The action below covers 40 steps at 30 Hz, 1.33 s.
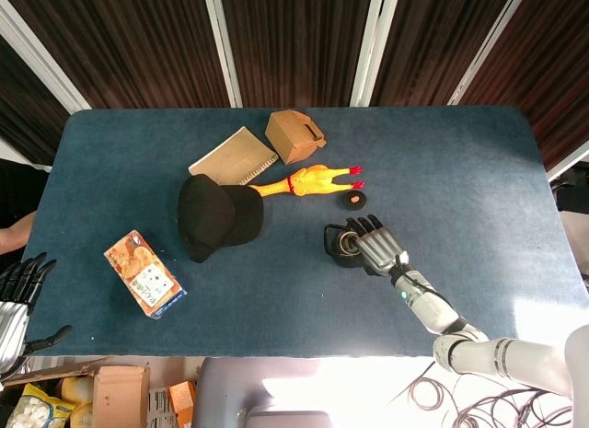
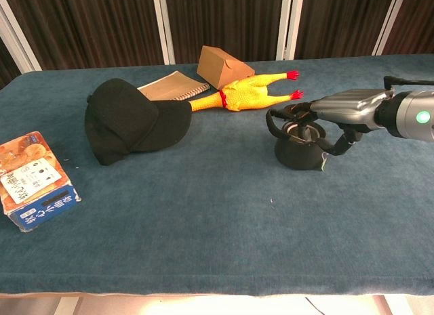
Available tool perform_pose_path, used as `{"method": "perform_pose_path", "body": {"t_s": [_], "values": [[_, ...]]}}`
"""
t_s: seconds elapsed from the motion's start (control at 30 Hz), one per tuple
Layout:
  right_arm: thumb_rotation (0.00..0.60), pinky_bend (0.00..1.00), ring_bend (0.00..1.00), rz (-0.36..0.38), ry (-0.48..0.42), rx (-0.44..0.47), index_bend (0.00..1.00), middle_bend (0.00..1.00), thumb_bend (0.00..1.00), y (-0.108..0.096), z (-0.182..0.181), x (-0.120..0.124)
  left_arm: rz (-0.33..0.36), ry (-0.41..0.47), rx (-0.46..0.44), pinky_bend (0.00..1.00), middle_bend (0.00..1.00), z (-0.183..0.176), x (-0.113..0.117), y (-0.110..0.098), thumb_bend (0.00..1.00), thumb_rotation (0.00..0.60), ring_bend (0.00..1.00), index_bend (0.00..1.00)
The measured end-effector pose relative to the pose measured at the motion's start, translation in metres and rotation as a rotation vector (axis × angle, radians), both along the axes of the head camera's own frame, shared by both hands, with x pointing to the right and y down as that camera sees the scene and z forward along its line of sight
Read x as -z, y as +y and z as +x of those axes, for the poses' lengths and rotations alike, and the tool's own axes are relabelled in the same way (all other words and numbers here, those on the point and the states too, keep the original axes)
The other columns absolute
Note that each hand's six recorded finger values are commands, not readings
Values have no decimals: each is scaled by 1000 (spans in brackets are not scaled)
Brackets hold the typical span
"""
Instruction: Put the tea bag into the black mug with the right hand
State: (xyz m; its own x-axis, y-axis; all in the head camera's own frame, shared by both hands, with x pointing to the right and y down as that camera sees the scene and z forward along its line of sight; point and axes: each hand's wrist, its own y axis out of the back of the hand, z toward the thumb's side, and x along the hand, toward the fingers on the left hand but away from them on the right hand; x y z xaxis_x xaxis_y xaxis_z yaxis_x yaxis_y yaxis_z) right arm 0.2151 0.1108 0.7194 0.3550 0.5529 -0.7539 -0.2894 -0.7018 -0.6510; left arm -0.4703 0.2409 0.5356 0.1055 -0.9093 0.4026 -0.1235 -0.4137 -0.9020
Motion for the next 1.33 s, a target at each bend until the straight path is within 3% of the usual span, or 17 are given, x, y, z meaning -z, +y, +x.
{"method": "perform_pose_path", "body": {"t_s": [0.17, 0.37, 0.6, 0.73, 0.83, 0.97, 1.17, 1.33], "values": [[600, 0, 0, 3, -3, 6, 363, 0, 614, 1, -1, 0, 4, 4, 2, 68, 0, -1, 1, 0, 20, 600, 0, 0], [600, 0, 0, 44, -41, -10, 328, 0, 609, -1, 3, 16, 10, 7, 3, 68, 0, -2, 4, 1, 20, 600, 0, 0], [600, 0, 0, 150, -121, -43, 197, 0, 412, 3, 26, 55, 9, 8, -9, 68, 0, 1, 3, 3, 20, 600, 0, 0], [600, 0, 0, 230, -160, -73, 86, 0, 410, 24, 64, 86, 11, 3, -14, 68, 0, 3, 2, 3, 20, 600, 0, 0], [600, 0, 0, 268, -136, -146, 19, 0, 410, 53, 106, 103, 8, -5, -14, 68, 0, 4, 0, 3, 20, 600, 0, 0], [600, 0, 0, 328, -82, -259, 6, 0, 410, 90, 157, 120, -10, -13, -12, 68, 0, 4, -6, 2, 13, 600, 0, 0], [600, 0, 0, 379, -70, -323, 0, 0, 410, 103, 187, 124, -39, -40, -6, 68, 0, 7, -17, -1, 7, 600, 0, 0], [600, 0, 0, 373, -97, -356, 0, 0, 410, 105, 191, 125, -34, -42, -2, 68, 0, 8, -17, -2, 7, 600, 0, 0]]}}
